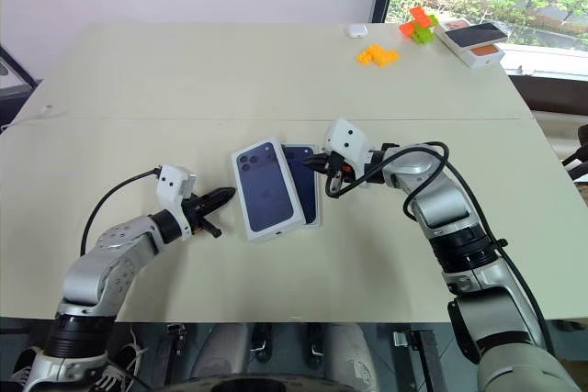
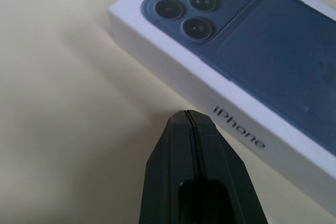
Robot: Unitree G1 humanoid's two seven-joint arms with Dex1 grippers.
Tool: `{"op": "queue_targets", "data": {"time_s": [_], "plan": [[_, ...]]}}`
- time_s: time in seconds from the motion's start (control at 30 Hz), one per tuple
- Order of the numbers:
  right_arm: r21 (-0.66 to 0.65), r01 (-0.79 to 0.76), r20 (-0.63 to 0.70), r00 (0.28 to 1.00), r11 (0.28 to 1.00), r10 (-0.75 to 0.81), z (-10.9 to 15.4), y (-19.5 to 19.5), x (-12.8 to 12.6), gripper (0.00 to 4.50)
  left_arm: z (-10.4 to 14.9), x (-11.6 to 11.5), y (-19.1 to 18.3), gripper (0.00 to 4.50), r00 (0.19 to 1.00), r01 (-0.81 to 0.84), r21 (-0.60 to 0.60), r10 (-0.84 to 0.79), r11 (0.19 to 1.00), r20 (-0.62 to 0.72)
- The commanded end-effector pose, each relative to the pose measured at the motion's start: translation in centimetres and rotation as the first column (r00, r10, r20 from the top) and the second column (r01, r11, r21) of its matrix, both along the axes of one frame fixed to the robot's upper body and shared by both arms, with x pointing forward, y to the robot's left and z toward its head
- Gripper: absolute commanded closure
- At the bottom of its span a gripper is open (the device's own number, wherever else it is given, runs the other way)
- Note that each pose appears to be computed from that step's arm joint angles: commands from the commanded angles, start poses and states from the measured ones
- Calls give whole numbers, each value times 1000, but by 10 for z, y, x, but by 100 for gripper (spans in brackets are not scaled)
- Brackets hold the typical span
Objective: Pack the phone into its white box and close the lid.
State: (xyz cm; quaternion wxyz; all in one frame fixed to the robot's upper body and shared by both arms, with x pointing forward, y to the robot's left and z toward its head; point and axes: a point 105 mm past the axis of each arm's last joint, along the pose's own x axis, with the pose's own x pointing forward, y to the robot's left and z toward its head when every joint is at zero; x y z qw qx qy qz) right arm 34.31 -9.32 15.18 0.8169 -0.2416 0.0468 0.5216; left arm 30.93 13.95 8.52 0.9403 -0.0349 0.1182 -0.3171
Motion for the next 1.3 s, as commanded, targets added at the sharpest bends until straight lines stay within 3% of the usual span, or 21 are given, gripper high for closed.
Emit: {"op": "queue_targets", "data": {"time_s": [0.03, 0.67, 1.3], "plan": [[0, -16, 52, 999, 1000, 16, 8, 4, -3, 443, 8, 6, -11, 450, 999, 20, -5, -20, 1000, 38], [-126, 55, 136, 990, 991, -38, -11, -3, 9, 443, 29, 31, -39, 450, 993, 56, -54, -50, 997, 109], [-163, 107, 146, 986, 981, -83, -12, -23, 12, 443, 28, 39, -44, 450, 992, 46, -49, -40, 998, 120]]}}
